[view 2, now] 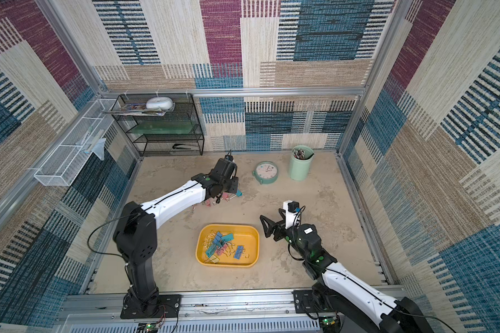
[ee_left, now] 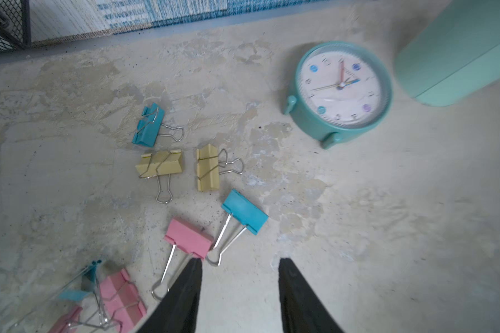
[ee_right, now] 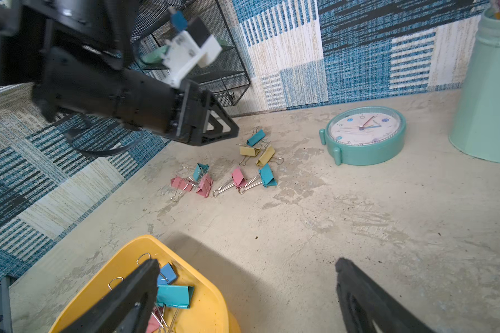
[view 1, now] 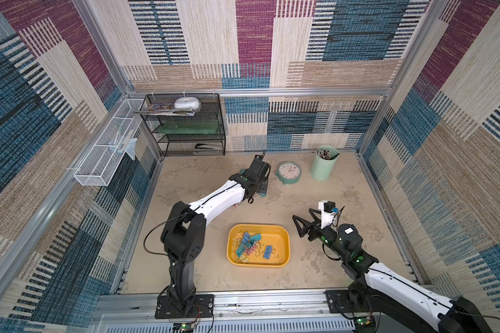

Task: Put the binder clips in the storage box
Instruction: Pick up the binder clip at the center of the board.

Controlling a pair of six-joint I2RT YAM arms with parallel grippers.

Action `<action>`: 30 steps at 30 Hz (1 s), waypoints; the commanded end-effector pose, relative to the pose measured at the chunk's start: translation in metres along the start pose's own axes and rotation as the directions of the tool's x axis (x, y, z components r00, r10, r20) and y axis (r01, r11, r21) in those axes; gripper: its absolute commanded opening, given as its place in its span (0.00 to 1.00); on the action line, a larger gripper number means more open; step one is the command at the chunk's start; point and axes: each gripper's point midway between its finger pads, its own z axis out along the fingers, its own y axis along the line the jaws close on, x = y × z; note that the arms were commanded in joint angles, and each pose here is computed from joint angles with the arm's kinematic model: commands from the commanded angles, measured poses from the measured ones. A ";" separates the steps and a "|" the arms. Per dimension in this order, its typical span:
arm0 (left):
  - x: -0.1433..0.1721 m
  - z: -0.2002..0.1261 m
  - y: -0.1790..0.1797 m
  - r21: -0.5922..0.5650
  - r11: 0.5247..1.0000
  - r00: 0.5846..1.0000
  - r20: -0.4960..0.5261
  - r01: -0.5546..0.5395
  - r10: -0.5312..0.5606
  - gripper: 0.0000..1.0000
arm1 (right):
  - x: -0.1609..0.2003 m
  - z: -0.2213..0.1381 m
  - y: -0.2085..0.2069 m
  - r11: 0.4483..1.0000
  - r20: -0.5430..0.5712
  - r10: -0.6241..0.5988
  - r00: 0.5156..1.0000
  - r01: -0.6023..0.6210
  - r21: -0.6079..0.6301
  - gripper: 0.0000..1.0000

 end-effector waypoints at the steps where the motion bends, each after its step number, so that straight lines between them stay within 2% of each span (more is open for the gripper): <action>1: 0.001 0.027 0.018 -0.153 0.976 0.986 -0.088 -0.155 0.143 0.48 | -0.008 0.000 0.002 1.000 0.025 -0.006 1.000 0.006 -0.004 0.98; 5: -0.008 0.062 0.016 -0.214 0.943 0.964 -0.129 -0.256 0.233 0.49 | -0.008 0.001 0.002 1.000 0.025 -0.006 1.000 0.006 -0.006 0.99; 11: 0.001 0.101 0.012 -0.221 0.907 0.926 -0.208 -0.358 0.315 0.46 | -0.007 0.001 0.002 1.000 0.023 -0.009 1.000 0.009 -0.001 0.99; 13: 0.005 0.107 0.012 -0.229 0.903 0.923 -0.217 -0.365 0.318 0.40 | -0.007 0.001 0.001 1.000 0.023 -0.010 1.000 0.010 0.002 0.98; 16: 0.010 0.111 0.015 -0.241 0.896 0.919 -0.230 -0.372 0.320 0.24 | -0.007 0.001 0.001 1.000 0.023 -0.010 1.000 0.010 0.002 0.98; 19: 0.014 0.113 0.018 -0.253 0.893 0.919 -0.239 -0.372 0.314 0.10 | -0.007 0.002 0.001 1.000 0.021 -0.008 1.000 0.008 0.000 0.98; 22: 0.017 0.109 0.019 -0.251 0.902 0.925 -0.242 -0.352 0.294 0.02 | -0.005 0.002 0.001 1.000 0.017 -0.009 1.000 0.009 -0.001 0.98; 26: 0.010 0.093 0.017 -0.242 0.922 0.943 -0.217 -0.301 0.251 0.00 | -0.006 0.002 0.001 1.000 0.017 -0.011 1.000 0.011 -0.001 0.98; 30: -0.008 0.063 0.011 -0.209 0.949 0.966 -0.162 -0.234 0.202 0.00 | -0.006 0.002 0.001 1.000 0.018 -0.012 1.000 0.012 -0.001 0.98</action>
